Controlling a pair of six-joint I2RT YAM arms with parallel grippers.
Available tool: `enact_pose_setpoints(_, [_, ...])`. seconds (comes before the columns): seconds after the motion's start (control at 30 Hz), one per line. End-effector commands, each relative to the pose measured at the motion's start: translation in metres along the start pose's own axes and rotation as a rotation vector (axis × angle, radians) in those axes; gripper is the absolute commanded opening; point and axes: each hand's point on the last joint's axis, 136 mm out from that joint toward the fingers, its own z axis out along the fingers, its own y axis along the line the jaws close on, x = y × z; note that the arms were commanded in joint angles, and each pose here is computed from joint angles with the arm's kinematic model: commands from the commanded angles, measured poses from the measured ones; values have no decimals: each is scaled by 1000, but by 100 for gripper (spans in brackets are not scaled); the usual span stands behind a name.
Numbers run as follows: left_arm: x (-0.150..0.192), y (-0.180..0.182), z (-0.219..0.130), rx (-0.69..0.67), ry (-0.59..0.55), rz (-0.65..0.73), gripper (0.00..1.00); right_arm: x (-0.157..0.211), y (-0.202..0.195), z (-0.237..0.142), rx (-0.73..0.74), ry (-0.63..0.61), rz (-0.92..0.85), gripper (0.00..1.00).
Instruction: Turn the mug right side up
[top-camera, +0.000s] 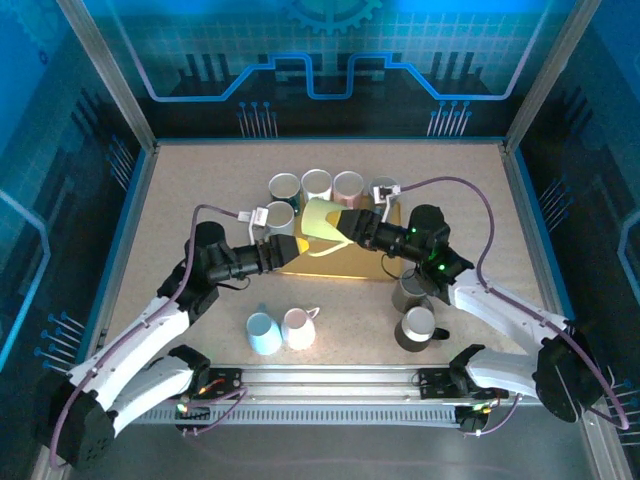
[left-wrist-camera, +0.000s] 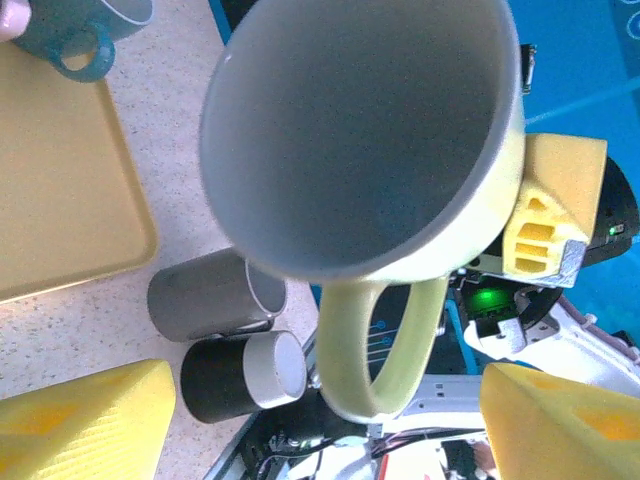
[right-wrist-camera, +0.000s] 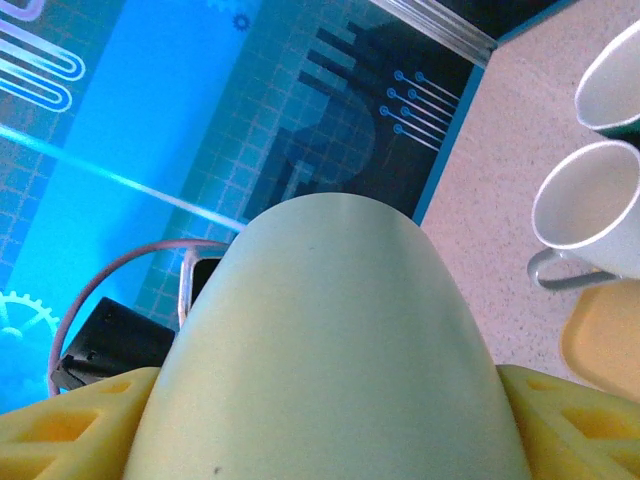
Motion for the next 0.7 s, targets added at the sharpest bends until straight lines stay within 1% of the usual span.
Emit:
enact_pose_setpoints(0.0, [-2,-7,-6,-16,-1,37,80,-26,42,-11,-122,-107,-98,42])
enact_pose_setpoints(0.17, [-2,-19,1,103,16,6,80,-27,43,-6,-162,-107,-69,41])
enact_pose_setpoints(0.3, [-4,-23,6,156,14,-6,80,-26,46,-1,-210,-100,-40,41])
enact_pose_setpoints(0.4, [-5,-26,12,182,20,-18,76,-22,48,3,-236,-86,-23,40])
enact_pose_setpoints(0.5, [-6,-31,17,215,27,-21,70,-17,50,7,-255,-75,-16,39])
enact_pose_setpoints(0.6, [-10,-32,19,218,14,-5,68,-10,49,11,-262,-56,-12,39])
enact_pose_setpoints(0.67, [-12,-33,18,206,10,22,64,-5,47,11,-266,-42,-8,39])
